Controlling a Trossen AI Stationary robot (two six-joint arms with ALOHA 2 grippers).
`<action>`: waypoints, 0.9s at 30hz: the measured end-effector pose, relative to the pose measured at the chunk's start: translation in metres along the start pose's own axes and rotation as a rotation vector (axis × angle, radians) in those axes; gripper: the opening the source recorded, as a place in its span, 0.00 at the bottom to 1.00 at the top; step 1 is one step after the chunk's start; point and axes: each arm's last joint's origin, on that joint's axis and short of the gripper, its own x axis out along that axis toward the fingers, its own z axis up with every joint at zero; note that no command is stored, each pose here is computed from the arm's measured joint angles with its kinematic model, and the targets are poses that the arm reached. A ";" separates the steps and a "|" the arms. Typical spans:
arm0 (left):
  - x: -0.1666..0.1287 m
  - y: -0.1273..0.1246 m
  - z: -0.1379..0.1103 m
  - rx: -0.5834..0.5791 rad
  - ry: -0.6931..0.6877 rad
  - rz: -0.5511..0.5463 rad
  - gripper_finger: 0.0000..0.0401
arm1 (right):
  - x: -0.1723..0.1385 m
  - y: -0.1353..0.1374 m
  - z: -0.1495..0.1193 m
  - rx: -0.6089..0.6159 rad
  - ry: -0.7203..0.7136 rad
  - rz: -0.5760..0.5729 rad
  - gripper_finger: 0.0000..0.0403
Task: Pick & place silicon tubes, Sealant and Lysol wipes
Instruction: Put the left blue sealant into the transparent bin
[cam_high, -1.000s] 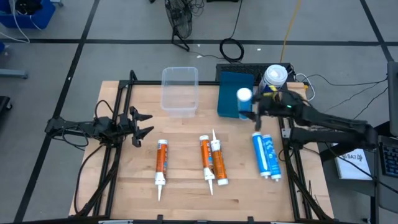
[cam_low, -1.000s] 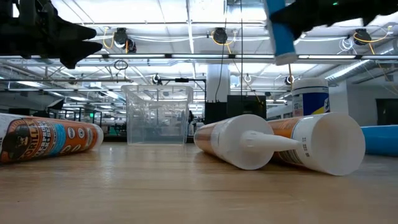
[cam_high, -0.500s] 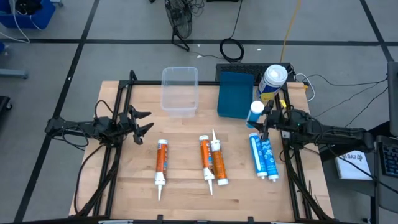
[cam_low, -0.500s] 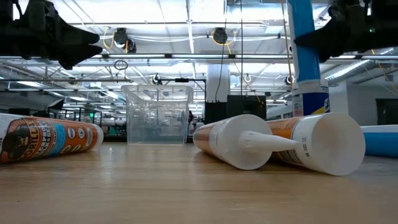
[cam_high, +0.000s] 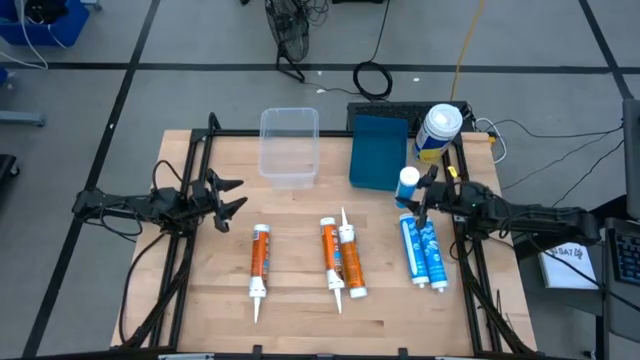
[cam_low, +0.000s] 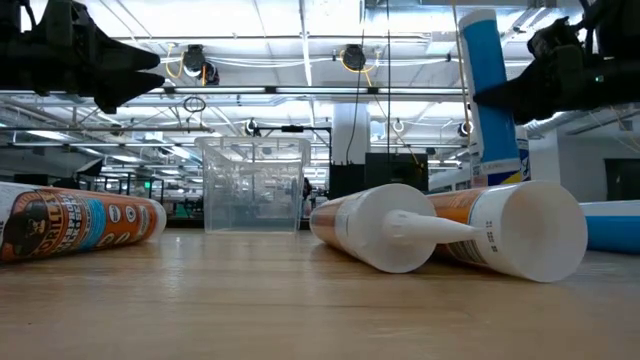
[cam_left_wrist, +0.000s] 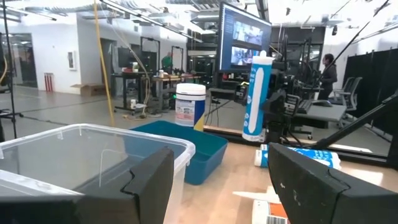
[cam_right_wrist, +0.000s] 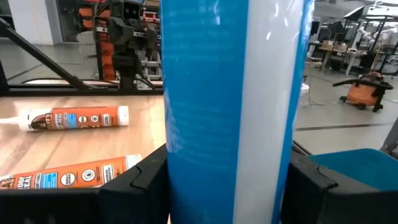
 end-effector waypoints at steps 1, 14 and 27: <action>0.000 0.000 0.000 -0.008 0.000 0.000 0.64 | 0.000 0.000 -0.002 0.000 -0.012 0.000 0.50; 0.011 -0.002 -0.006 -0.131 0.052 0.091 0.64 | 0.000 0.001 -0.007 -0.019 -0.064 -0.003 0.50; 0.109 -0.043 0.024 0.230 0.117 -0.040 0.64 | 0.000 0.001 0.003 0.039 -0.171 0.041 0.50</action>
